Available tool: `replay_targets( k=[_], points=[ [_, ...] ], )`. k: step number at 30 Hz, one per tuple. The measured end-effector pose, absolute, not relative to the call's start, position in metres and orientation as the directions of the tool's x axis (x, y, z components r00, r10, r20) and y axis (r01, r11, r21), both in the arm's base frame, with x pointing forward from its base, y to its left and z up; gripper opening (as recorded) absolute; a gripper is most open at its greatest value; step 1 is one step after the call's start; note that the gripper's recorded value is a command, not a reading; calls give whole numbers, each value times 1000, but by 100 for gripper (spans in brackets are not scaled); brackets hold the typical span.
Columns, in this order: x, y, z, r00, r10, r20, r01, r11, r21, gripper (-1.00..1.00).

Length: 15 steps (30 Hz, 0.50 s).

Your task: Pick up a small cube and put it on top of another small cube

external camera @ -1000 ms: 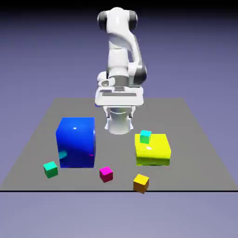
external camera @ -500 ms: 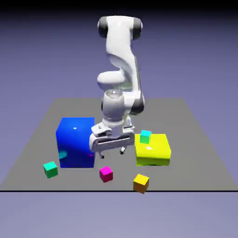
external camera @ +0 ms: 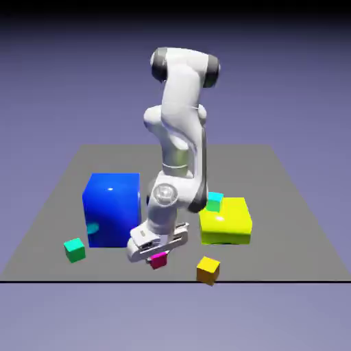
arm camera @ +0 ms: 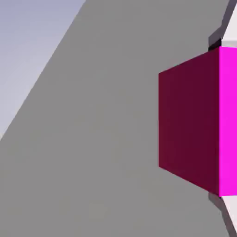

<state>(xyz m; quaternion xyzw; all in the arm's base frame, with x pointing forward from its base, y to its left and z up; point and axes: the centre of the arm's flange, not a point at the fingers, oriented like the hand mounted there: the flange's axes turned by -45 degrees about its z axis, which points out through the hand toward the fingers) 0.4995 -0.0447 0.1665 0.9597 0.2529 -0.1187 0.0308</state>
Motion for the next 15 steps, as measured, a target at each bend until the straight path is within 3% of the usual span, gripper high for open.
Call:
replay_targets(
  k=[15],
  points=[
    [397,117,300,842,493,-218,485,-870,-92,-100]
  ],
)
